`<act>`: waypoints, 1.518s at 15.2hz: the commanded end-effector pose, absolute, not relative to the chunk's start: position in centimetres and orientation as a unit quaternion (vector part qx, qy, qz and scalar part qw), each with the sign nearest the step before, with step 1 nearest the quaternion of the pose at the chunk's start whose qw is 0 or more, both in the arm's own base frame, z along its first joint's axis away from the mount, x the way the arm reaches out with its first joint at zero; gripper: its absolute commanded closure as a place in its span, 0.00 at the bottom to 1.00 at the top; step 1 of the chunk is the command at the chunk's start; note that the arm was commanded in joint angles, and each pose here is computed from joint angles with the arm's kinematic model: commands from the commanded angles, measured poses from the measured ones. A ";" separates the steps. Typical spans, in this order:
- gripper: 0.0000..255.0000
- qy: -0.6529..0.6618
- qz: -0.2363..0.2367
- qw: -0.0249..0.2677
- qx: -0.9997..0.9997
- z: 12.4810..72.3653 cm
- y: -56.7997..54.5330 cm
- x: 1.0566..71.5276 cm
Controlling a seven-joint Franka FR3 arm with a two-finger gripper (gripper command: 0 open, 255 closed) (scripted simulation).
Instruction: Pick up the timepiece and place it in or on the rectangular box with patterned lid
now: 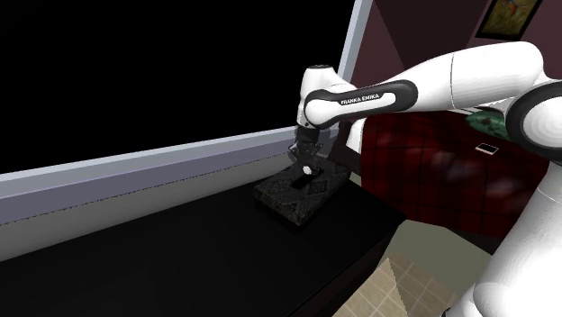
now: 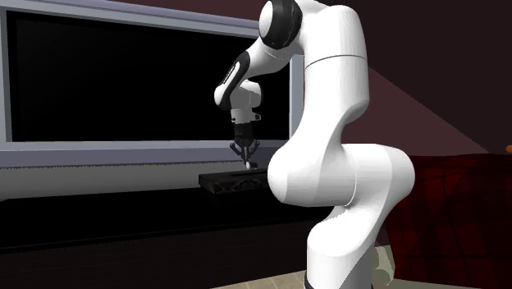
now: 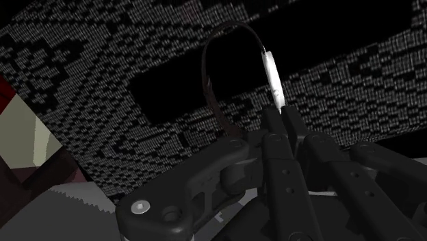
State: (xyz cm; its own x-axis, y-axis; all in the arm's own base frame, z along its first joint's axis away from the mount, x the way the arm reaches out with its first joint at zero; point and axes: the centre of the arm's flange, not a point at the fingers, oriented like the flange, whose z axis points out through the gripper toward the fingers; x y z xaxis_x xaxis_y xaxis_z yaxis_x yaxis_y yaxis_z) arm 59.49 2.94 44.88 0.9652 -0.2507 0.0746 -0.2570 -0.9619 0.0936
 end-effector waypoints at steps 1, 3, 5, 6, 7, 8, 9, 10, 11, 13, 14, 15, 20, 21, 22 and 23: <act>1.00 -0.128 0.031 0.051 0.990 44.5 3.0 59.4; 1.00 -0.128 0.031 0.051 0.990 44.5 3.0 59.4; 1.00 -0.128 0.031 0.051 0.990 44.5 3.0 59.4; 1.00 -0.128 0.031 0.051 0.990 44.5 3.0 59.4; 1.00 -0.128 0.031 0.051 0.990 44.5 3.0 59.4; 1.00 -0.128 0.031 0.051 0.990 44.5 3.0 59.4; 0.00 -0.128 0.031 0.051 0.990 44.5 3.0 59.4; 0.00 -0.128 0.031 0.051 0.990 44.5 3.0 59.4; 0.00 -0.128 0.031 0.051 0.990 44.5 3.0 59.4; 0.00 -0.128 0.031 0.051 0.990 44.5 3.0 59.4; 0.00 -0.128 0.031 0.051 0.990 44.5 3.0 59.4; 0.00 -0.128 0.031 0.051 0.990 45.8 3.2 59.3; 0.00 -0.128 0.031 0.051 0.990 49.4 3.6 59.2; 0.00 -0.128 0.031 0.051 0.990 49.4 3.6 59.2; 0.00 -0.128 0.031 0.051 0.990 49.4 3.6 59.2; 0.00 -0.128 0.031 0.051 0.990 49.4 3.6 59.2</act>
